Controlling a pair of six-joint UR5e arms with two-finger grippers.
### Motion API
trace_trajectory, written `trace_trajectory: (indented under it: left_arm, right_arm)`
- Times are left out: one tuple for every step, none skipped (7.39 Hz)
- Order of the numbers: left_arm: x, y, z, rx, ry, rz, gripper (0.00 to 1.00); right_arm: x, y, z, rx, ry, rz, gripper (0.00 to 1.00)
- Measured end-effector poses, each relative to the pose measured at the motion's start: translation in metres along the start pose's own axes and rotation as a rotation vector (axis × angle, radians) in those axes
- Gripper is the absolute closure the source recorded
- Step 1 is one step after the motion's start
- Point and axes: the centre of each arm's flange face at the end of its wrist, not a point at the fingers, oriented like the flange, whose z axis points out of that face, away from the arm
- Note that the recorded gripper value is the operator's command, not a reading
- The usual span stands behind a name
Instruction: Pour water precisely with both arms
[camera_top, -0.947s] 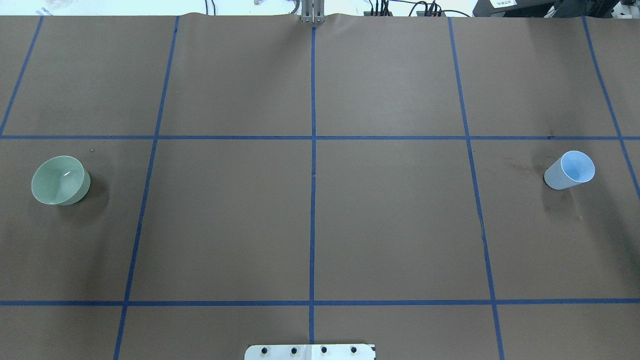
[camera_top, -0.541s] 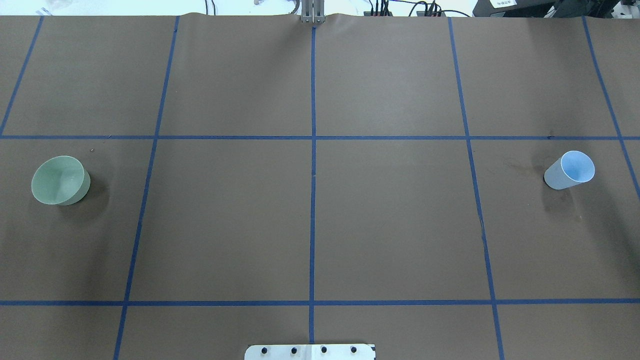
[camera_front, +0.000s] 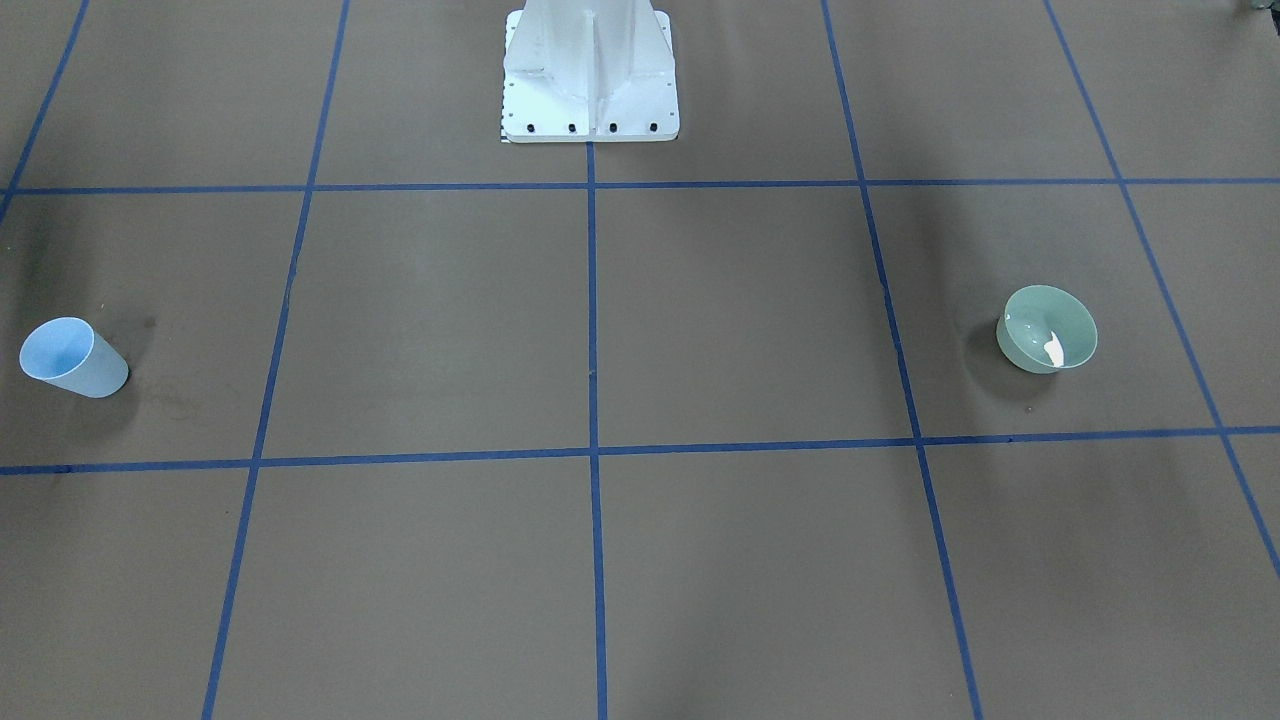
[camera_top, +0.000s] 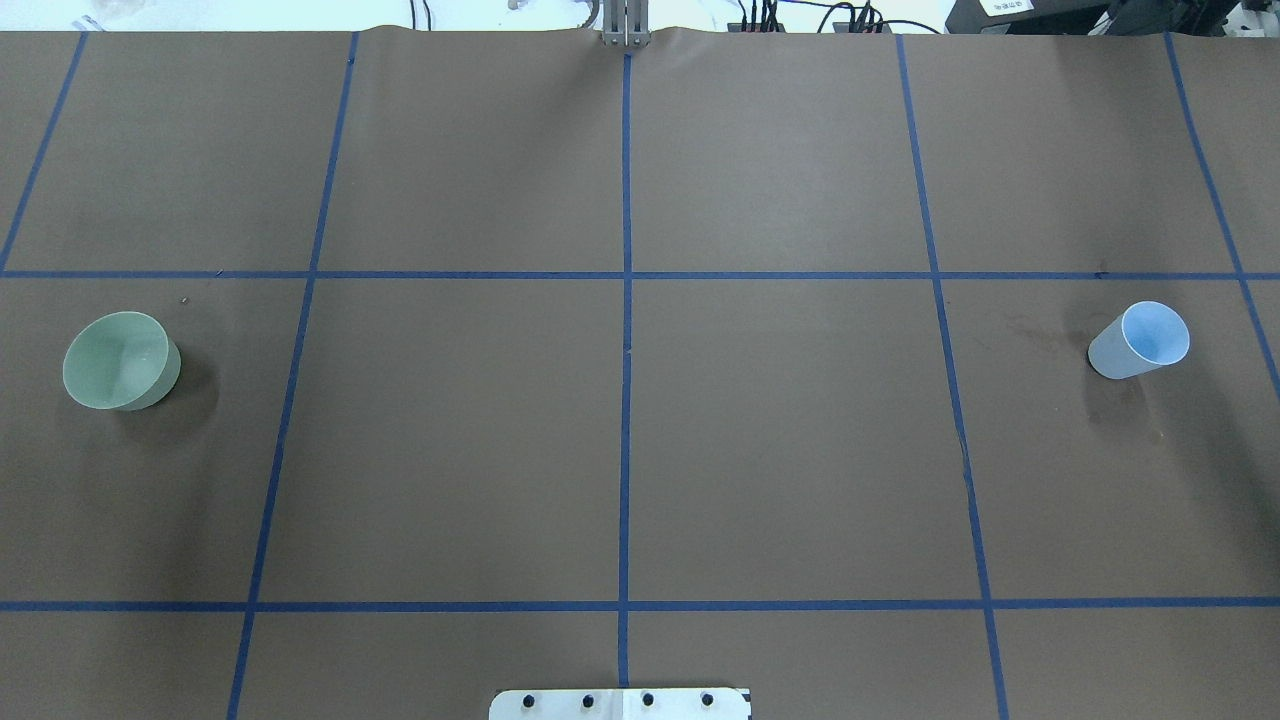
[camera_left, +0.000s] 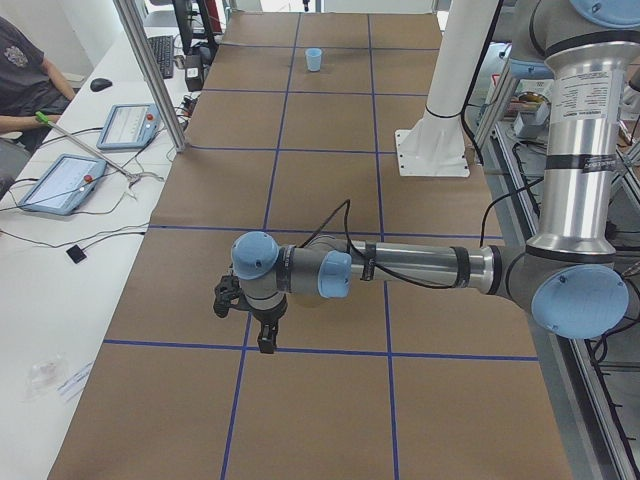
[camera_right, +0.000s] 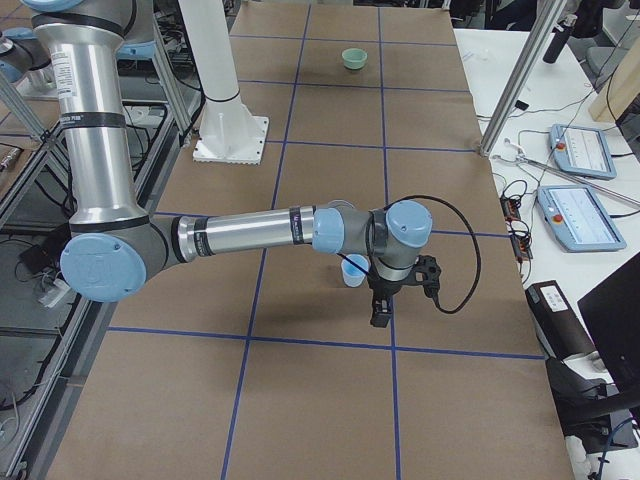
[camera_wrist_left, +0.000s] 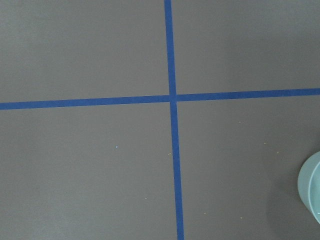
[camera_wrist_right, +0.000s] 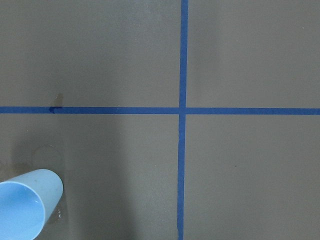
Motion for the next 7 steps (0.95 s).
trace_trajectory:
  left_arm:
    - [0.0,0.0,0.0,0.001,-0.008,0.0,0.0]
    - [0.0,0.0,0.0,0.002,-0.009,0.0,0.0]
    - [0.0,0.0,0.0,0.001,-0.009,0.0,0.0]
    - [0.0,0.0,0.001,-0.004,-0.004,-0.008,0.0]
    - [0.002,0.0,0.001,-0.006,0.013,-0.017,0.0]
    - [0.007,-0.002,-0.001,-0.002,0.036,-0.015,0.0]
    - [0.012,-0.003,-0.005,0.009,0.047,-0.003,0.0]
  right_arm:
    - [0.0,0.0,0.0,0.001,0.0,-0.001,0.01]
    - [-0.001,0.0,-0.001,0.001,0.0,-0.001,0.01]
    - [-0.001,0.0,-0.001,0.002,0.0,-0.002,0.01]
    - [-0.001,0.0,-0.001,0.002,0.0,-0.002,0.01]
    - [-0.001,0.0,-0.001,0.002,0.0,-0.002,0.01]
    - [-0.001,0.0,-0.001,0.002,0.0,-0.002,0.01]
    - [-0.001,0.0,-0.001,0.003,0.0,-0.003,0.01]
